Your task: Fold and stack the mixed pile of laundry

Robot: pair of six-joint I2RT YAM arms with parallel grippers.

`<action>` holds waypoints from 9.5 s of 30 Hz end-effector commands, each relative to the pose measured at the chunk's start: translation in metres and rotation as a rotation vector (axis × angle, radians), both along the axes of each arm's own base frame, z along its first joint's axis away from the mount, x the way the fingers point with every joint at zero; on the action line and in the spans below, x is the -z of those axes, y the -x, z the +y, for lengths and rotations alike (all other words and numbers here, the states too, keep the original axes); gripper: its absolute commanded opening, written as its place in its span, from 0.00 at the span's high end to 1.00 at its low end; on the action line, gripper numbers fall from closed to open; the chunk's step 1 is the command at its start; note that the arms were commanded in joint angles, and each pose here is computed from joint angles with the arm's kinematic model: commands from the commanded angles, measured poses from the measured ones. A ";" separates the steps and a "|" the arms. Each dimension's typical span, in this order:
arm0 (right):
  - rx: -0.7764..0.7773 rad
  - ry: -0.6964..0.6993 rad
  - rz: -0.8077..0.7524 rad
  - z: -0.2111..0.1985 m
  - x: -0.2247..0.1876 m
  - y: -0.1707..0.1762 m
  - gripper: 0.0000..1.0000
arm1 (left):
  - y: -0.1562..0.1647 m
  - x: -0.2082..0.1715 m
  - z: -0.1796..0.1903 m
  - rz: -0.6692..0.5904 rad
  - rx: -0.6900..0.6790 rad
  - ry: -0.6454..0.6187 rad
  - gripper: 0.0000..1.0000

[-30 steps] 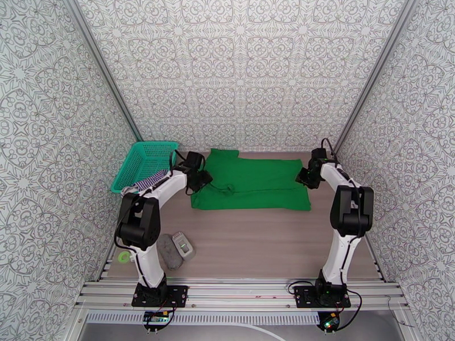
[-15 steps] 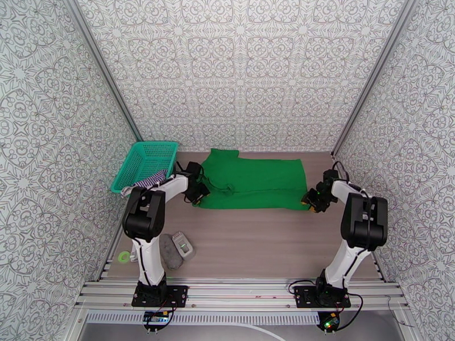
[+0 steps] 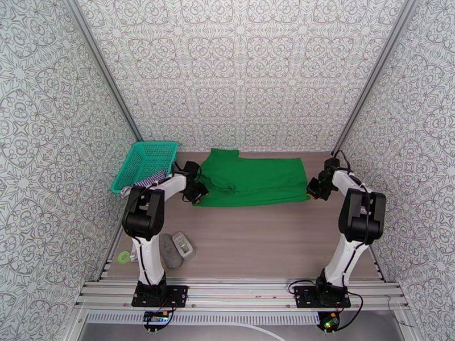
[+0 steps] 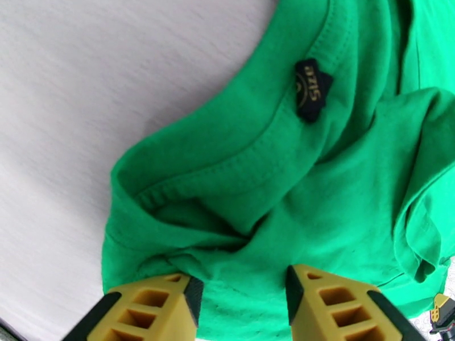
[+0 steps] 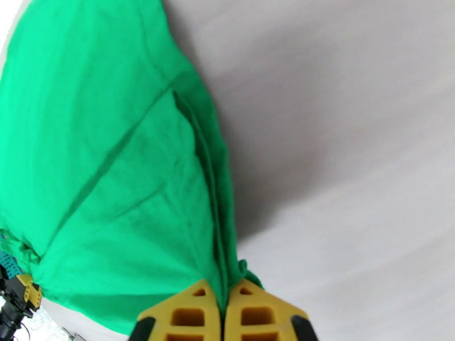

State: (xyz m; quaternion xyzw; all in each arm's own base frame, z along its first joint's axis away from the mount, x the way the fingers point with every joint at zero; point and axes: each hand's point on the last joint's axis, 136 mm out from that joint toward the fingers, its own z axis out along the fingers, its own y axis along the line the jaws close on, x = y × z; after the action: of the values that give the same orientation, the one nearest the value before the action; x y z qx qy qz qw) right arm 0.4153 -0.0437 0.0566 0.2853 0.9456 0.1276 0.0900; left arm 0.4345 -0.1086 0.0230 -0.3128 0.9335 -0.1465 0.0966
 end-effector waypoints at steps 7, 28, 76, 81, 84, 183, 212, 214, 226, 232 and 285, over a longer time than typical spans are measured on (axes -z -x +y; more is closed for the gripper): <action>-0.028 0.215 0.149 -0.032 -0.014 0.044 0.55 | 0.007 0.011 0.026 0.036 -0.006 -0.073 0.50; -0.071 0.016 -0.006 0.071 0.044 -0.058 0.63 | -0.069 0.010 -0.047 -0.131 0.246 -0.061 0.61; -0.082 0.080 -0.203 0.003 0.002 -0.146 0.62 | -0.141 -0.048 0.010 -0.292 0.224 -0.162 0.37; -0.079 0.064 -0.192 0.003 0.019 -0.159 0.61 | -0.168 -0.037 0.016 -0.306 0.233 -0.183 0.33; -0.075 0.067 -0.170 0.001 0.028 -0.159 0.61 | -0.177 -0.025 0.018 -0.293 0.232 -0.167 0.32; -0.202 0.057 -0.275 -0.007 -0.029 -0.104 1.00 | -0.102 -0.142 -0.021 -0.811 0.458 0.172 1.00; -0.076 0.115 -0.225 -0.023 -0.023 -0.018 1.00 | 0.022 -0.131 -0.015 -0.733 0.424 0.130 1.00; -0.044 0.113 -0.215 -0.024 -0.018 -0.014 0.94 | 0.029 -0.122 -0.013 -0.707 0.412 0.131 1.00; 0.025 0.122 -0.206 -0.025 -0.031 0.004 0.59 | 0.057 -0.114 0.012 -0.617 0.316 0.022 0.58; -0.029 0.038 -0.237 0.011 -0.033 -0.013 0.60 | 0.027 -0.115 -0.011 -0.504 0.425 -0.040 0.57; -0.130 -0.046 -0.216 0.052 -0.018 -0.022 0.71 | -0.049 -0.028 -0.119 -0.153 0.591 -0.322 0.89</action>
State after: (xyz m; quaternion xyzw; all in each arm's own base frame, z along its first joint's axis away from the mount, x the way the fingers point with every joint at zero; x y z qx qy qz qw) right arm 0.4373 0.0054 0.0745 0.2205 0.9426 0.1770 0.1779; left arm 0.4838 -0.2281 0.0278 0.0000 0.9870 -0.0504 0.1524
